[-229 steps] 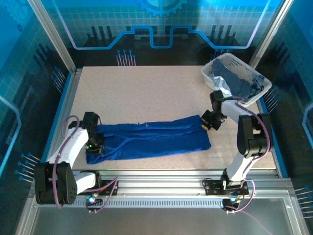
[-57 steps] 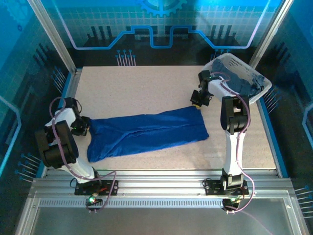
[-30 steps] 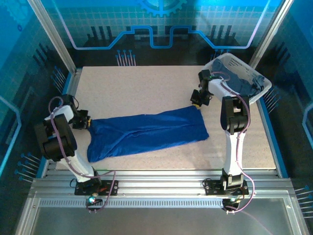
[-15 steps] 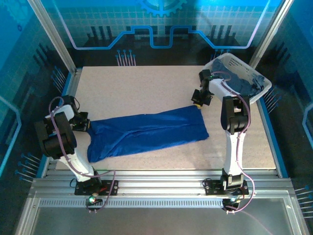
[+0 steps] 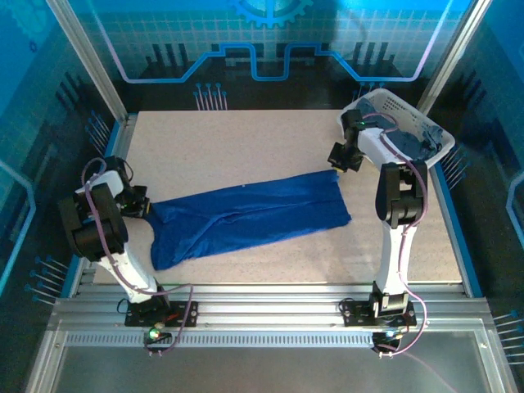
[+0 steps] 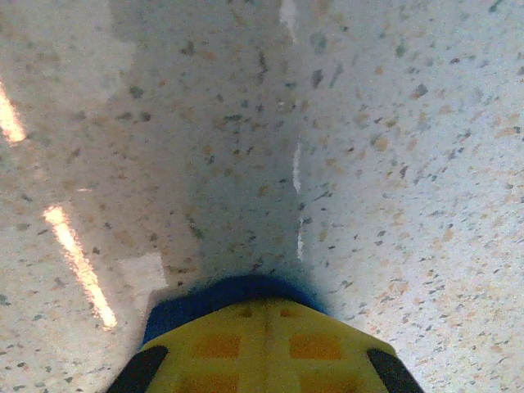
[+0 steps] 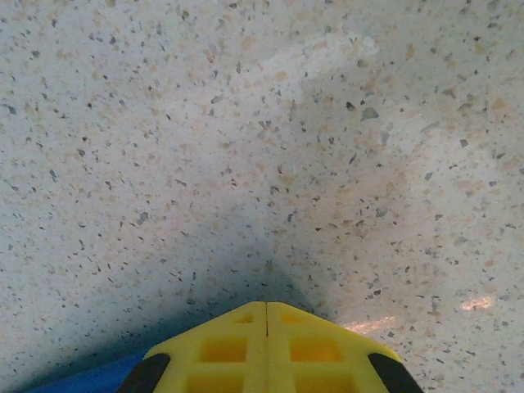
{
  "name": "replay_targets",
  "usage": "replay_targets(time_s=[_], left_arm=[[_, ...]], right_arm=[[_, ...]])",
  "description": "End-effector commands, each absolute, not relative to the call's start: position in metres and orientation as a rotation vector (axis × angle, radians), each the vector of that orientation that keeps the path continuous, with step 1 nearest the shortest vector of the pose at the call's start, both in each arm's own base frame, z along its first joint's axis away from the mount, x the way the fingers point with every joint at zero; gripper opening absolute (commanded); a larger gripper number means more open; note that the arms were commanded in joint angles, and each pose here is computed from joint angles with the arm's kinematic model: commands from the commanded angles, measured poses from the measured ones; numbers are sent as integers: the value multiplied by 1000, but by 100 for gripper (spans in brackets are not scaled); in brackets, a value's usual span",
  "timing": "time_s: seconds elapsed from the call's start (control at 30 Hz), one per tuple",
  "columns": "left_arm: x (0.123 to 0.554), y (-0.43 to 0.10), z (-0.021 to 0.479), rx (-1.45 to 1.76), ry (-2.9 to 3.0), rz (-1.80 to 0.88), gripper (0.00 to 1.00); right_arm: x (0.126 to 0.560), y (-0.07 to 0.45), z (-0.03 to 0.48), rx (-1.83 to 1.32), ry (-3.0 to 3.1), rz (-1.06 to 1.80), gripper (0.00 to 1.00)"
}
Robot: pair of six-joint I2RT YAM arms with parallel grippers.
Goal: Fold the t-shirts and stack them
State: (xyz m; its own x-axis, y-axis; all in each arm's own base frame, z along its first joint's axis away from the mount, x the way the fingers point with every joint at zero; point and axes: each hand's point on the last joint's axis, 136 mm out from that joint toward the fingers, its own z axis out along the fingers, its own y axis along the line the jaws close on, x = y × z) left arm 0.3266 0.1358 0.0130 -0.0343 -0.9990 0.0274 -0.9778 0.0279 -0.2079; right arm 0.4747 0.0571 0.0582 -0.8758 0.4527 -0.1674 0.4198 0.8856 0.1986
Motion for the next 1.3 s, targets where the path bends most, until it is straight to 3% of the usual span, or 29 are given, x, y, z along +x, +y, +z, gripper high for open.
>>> replay_targets(time_s=[0.0,0.13,0.4,0.57,0.77,0.93,1.0,1.13,1.2,1.27], left_arm=[[318,137,-8,-2082,2253,-159,0],[323,143,-5,-2030,2291,-114,0],[339,147,-2,-1939,2347,-128,0],[383,127,11,-1751,2388,-313,0],[421,105,59,-1550,2384,-359,19],[421,99,98,-1514,2333,-341,39],[414,95,110,-1512,2322,-342,41],[394,65,123,-1492,2340,-438,42],[385,37,122,-1437,2409,-513,41],[371,9,114,-1375,2507,-551,40]], right_arm=[[474,41,49,727,2865,180,0],[468,16,44,808,2851,30,0],[474,11,52,784,2826,23,0],[465,30,23,781,2918,109,0],[457,20,26,850,2911,20,0],[465,12,47,823,2869,-11,0],[468,13,54,796,2867,-7,9],[464,12,82,760,2812,-13,43],[456,14,95,744,2787,-20,47],[446,23,107,705,2760,-2,43]])
